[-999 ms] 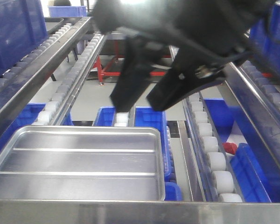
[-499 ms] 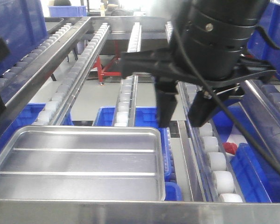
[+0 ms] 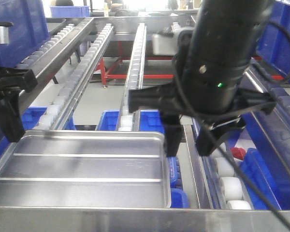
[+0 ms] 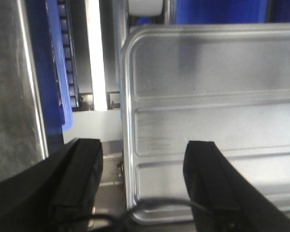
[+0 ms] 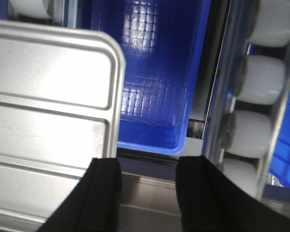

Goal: Grab silver tray and stack on right shelf
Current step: 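Lower both grippers toward opposite short edges of the silver tray, then close both grippers on the silver tray's opposite rims, then lift the silver tray off the shelf with both grippers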

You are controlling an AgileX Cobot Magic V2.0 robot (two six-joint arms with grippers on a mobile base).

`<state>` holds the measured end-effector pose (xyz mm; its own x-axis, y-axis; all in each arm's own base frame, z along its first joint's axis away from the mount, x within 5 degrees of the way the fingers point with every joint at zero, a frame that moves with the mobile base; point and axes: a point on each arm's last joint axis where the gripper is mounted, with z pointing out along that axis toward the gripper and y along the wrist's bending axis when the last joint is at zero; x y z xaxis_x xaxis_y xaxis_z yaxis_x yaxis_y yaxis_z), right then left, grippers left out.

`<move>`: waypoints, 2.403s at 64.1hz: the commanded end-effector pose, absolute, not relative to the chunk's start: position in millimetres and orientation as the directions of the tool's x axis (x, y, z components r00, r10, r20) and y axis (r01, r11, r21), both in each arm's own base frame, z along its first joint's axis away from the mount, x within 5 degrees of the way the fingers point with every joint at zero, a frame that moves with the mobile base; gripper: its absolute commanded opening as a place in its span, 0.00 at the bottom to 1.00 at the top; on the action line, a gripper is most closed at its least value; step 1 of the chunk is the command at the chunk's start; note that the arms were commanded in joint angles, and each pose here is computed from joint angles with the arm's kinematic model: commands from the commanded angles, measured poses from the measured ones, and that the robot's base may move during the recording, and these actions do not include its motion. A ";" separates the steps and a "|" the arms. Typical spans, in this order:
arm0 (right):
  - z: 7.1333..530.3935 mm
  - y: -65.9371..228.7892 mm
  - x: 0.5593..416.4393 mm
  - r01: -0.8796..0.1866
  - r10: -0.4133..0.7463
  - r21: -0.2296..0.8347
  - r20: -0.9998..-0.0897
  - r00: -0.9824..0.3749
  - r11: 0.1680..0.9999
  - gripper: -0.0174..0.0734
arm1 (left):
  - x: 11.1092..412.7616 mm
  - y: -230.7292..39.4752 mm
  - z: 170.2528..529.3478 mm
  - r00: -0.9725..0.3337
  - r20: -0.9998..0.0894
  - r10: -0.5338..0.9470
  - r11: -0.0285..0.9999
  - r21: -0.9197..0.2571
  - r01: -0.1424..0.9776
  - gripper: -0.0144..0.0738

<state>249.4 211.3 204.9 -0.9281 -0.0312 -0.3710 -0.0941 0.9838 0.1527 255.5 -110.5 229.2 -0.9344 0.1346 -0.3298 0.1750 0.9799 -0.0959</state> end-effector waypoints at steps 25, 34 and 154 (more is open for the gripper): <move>223.2 223.6 257.0 -0.129 0.006 0.260 -0.464 -0.886 0.957 0.63 | 263.6 -114.6 234.7 -0.897 -0.430 0.105 0.978 -0.116 0.171 0.50; 219.7 224.3 257.8 -0.128 0.003 0.254 -0.458 -0.889 0.959 0.63 | 268.5 -116.8 218.6 -0.918 -0.379 0.115 0.981 -0.102 0.165 0.50; 340.1 169.1 207.5 -0.163 -0.022 0.189 -0.586 -0.810 0.968 0.25 | 207.5 -137.2 340.0 -0.843 -0.527 0.111 0.952 -0.185 0.242 0.06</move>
